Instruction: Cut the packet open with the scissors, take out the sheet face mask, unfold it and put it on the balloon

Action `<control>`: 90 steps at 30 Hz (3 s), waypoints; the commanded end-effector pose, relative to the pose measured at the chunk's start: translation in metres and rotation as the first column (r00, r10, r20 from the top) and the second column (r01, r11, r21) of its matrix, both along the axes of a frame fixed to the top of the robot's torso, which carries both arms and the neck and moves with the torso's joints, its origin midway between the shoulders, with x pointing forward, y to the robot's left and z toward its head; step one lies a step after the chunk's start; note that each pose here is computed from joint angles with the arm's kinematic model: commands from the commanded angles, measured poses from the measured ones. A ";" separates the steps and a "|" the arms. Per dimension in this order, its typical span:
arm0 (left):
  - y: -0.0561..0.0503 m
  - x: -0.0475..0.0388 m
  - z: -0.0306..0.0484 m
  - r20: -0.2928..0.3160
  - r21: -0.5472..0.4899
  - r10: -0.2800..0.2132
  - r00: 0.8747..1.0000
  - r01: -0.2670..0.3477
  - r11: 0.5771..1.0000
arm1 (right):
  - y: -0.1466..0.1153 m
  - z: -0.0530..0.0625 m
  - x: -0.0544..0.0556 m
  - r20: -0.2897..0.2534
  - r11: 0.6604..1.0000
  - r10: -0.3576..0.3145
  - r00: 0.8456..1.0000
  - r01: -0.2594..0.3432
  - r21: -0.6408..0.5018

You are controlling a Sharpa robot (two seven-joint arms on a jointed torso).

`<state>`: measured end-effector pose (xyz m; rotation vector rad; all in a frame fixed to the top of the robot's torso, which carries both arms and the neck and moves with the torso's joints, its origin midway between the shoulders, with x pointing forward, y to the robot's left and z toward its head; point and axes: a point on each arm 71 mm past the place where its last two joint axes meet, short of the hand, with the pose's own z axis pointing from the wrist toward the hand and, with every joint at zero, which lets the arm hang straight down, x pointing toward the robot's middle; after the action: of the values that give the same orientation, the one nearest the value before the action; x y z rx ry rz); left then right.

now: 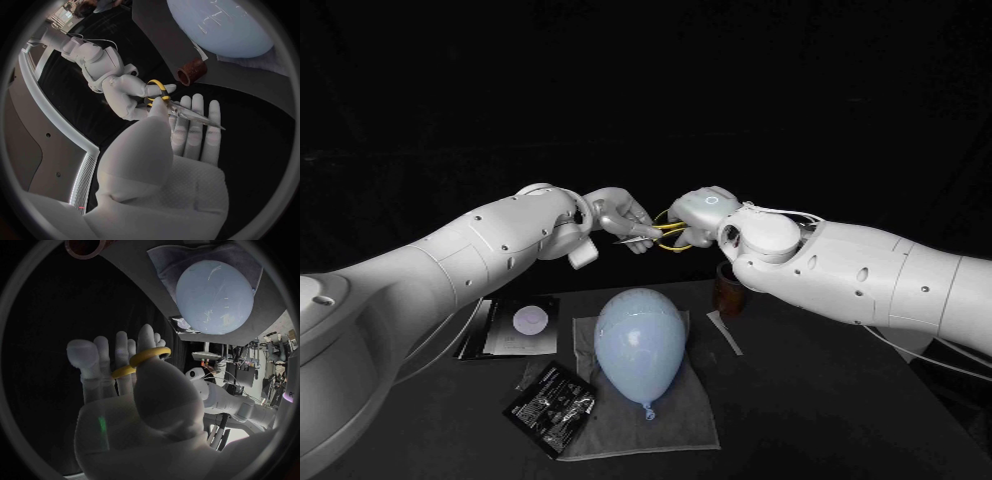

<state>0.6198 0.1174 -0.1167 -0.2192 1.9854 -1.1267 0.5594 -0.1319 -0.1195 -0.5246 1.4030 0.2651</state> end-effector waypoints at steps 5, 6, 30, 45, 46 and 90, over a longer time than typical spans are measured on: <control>-0.002 -0.0023 -0.0010 -0.023 -0.012 -0.033 0.999 0.032 0.999 | -0.002 0.003 0.001 0.016 1.000 -0.008 1.000 0.008 -0.012; -0.002 -0.0022 -0.0010 -0.024 -0.014 -0.032 0.999 0.032 0.999 | -0.002 0.003 0.001 0.016 1.000 -0.007 1.000 0.007 -0.012; -0.001 -0.0042 -0.0040 -0.062 0.012 -0.024 0.998 0.024 1.000 | 0.000 0.008 -0.013 0.000 0.987 0.082 0.997 -0.081 0.142; 0.005 -0.0022 -0.0056 -0.068 0.038 0.021 0.997 -0.019 0.999 | -0.013 0.008 -0.020 -0.067 0.979 0.091 0.994 -0.077 0.187; 0.006 -0.0021 -0.0058 -0.068 0.040 0.024 0.997 -0.021 0.999 | -0.014 0.009 -0.021 -0.066 0.974 0.097 0.993 -0.081 0.210; 0.019 -0.0016 -0.0072 -0.079 0.027 0.050 0.996 -0.048 0.998 | -0.084 0.031 -0.015 -0.103 0.663 0.069 0.992 0.031 0.748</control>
<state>0.6183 0.1383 -0.1269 -0.2910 2.0742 -1.0421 0.5409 -0.2028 -0.0969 -0.0859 1.3673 0.7297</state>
